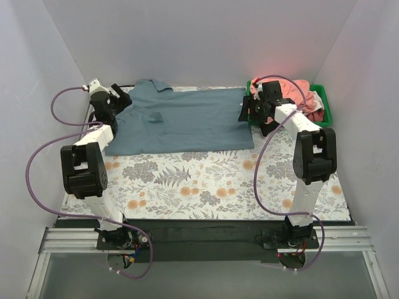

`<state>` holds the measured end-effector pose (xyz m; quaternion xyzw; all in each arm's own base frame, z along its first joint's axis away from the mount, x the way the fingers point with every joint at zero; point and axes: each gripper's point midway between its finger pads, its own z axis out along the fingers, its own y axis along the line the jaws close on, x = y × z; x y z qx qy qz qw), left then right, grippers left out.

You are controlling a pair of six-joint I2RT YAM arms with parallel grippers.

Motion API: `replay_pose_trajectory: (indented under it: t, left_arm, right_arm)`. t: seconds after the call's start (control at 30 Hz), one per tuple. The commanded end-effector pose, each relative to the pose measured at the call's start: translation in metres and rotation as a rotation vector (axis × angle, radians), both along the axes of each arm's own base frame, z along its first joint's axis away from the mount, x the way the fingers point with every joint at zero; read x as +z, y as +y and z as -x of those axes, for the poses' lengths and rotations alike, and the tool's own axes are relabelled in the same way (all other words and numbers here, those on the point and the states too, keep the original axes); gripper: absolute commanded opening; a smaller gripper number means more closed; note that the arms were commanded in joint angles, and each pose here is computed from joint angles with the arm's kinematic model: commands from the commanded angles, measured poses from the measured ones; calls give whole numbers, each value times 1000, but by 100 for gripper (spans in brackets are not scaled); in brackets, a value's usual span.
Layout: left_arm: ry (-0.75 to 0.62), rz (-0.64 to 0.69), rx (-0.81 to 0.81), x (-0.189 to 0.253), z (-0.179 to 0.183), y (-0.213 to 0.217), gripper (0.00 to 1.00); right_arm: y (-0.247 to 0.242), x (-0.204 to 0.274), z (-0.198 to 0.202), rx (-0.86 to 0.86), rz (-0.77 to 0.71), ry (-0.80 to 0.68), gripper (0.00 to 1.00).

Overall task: Fold and stack the t-shirts
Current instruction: Fold the tshirt

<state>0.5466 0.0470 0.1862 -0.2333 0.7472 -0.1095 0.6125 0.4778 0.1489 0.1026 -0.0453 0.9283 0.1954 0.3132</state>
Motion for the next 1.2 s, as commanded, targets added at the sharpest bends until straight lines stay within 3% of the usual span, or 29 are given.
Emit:
replay_pose_trajectory:
  t: [0.0, 0.27, 0.4, 0.6, 0.8, 1.17]
  left_arm:
    - [73, 9, 33, -14, 29, 3, 82]
    - [271, 41, 62, -73, 84, 1, 81]
    - [313, 77, 39, -91, 107, -6, 82]
    - [350, 136, 2, -115, 124, -15, 82]
    - [392, 161, 61, -137, 136, 8, 81]
    - [385, 150, 138, -138, 144, 28, 81]
  right_arm:
    - [35, 51, 3, 111, -63, -163, 72]
    - [130, 47, 30, 328, -113, -176, 71]
    - [148, 24, 39, 366, -136, -133, 71]
    - [139, -17, 46, 338, -102, -52, 71]
    - [118, -45, 52, 285, -70, 0, 71]
    - [68, -89, 64, 168, -28, 113, 71]
